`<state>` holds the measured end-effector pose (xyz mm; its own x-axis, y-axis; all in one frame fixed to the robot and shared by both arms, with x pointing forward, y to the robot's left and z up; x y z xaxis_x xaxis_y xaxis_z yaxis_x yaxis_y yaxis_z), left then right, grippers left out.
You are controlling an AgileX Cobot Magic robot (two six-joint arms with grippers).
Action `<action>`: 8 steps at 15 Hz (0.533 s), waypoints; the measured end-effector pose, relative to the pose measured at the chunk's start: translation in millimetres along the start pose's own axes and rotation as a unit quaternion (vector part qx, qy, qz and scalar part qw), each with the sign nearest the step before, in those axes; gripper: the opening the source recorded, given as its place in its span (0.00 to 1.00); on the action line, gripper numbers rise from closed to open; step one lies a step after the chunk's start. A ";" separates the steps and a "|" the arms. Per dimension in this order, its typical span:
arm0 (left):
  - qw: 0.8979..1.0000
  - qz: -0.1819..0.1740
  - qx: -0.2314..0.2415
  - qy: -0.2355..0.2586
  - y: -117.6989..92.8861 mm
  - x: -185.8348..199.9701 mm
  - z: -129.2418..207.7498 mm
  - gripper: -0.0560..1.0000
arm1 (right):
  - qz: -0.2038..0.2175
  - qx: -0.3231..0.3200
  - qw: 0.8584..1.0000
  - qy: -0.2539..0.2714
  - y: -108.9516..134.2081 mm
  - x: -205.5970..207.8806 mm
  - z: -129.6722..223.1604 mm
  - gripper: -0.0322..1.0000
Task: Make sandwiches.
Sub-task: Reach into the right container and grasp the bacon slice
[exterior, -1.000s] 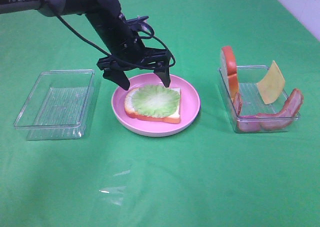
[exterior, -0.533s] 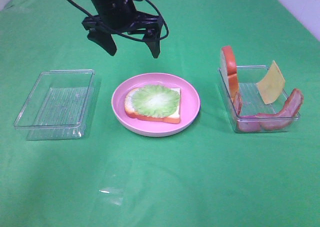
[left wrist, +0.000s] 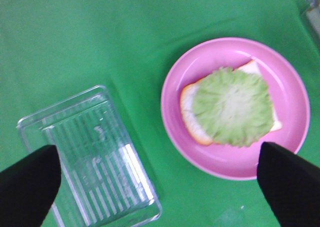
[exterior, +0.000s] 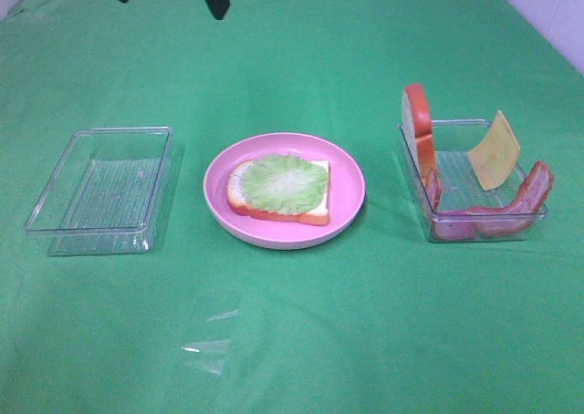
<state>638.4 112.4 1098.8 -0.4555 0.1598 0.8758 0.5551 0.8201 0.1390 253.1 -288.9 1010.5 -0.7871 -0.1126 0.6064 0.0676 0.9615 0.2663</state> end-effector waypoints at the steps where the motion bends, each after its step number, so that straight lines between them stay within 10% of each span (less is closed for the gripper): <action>1: 1.000 -0.008 0.000 0.006 3.3 6.1 7.6 0.99 | 0.000 0.000 1.000 0.000 0.0 0.0 0.0 0.87; 8: 0.987 -0.073 0.122 0.078 62.5 83.4 167.6 0.99 | 0.000 0.000 1.000 0.000 0.0 0.0 0.0 0.87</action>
<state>518.5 269.0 1103.1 -0.3953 -0.0413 0.9176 0.2981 0.9391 0.1707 253.1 -288.9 1010.5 -0.7871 -0.1126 0.6064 0.0676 0.9615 0.2663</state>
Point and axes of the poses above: a point on each arm's last joint axis where the gripper is mounted, x pointing back along that axis away from the gripper, y along the wrist's bending axis when the last joint is at zero, z = x × y, the point moved 3 cm from there along -x, pointing out along that axis toward the gripper, and after that the axes turned 15 degrees about -x, right-handed, at the moved point
